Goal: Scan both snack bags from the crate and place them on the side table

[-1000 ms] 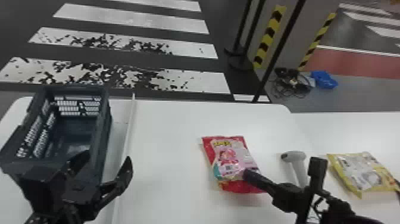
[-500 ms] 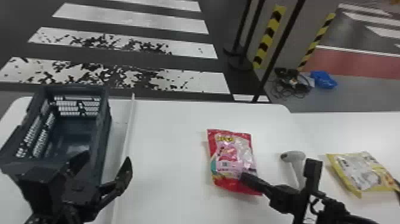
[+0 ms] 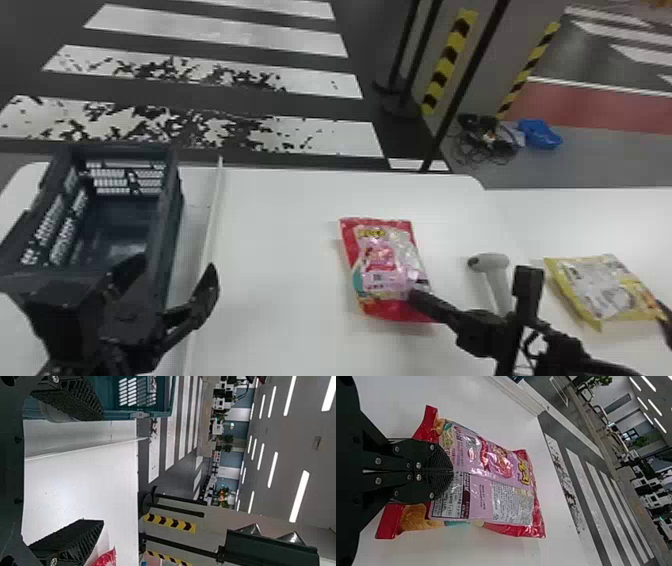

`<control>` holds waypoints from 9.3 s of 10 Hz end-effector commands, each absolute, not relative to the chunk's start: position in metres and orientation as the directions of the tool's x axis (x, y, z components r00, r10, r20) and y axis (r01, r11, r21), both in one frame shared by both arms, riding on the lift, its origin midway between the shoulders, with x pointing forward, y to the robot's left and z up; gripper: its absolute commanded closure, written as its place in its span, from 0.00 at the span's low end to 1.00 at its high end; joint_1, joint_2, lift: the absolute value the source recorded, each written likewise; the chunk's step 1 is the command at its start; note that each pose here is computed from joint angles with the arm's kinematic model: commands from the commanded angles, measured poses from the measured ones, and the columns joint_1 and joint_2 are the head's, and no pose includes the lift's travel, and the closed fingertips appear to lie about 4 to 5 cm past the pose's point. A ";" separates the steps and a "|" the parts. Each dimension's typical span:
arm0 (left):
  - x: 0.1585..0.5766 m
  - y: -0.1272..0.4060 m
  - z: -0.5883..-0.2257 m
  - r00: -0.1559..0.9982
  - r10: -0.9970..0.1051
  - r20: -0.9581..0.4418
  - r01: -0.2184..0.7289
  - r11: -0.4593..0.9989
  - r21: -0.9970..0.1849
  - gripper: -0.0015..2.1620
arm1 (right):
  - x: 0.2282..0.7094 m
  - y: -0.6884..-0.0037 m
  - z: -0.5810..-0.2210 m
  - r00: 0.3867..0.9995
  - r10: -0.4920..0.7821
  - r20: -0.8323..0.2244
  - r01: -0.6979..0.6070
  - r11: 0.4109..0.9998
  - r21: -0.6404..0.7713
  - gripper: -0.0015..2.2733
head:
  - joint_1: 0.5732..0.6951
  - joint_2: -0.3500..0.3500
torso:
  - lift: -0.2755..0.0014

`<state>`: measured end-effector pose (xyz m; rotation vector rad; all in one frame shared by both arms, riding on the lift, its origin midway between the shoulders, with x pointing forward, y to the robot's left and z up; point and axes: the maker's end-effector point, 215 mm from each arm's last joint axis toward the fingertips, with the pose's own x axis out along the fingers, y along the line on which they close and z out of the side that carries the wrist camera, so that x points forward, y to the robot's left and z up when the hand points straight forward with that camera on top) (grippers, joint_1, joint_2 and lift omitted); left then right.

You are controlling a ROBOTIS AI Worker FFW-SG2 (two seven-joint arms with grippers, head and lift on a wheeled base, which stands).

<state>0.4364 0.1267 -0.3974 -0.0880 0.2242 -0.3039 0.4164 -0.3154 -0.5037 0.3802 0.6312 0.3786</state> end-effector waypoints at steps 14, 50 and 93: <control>0.443 0.132 -0.390 0.935 -0.299 -0.191 0.282 0.953 -0.111 0.03 | 0.439 -0.475 -0.452 0.839 0.108 -0.533 -0.004 0.981 0.193 0.00 | 1.00 0.00 | 0.65; 0.439 0.134 -0.406 0.930 -0.296 -0.218 0.277 0.954 -0.114 0.03 | 0.362 -0.332 -0.425 0.594 0.307 -0.744 -0.124 0.948 0.292 0.99 | 1.00 0.07 | 0.65; 0.439 0.134 -0.417 0.925 -0.300 -0.235 0.276 0.952 -0.129 0.03 | 0.459 -0.504 -0.511 0.690 0.018 -0.724 0.011 0.999 0.034 0.99 | 1.00 0.00 | 0.65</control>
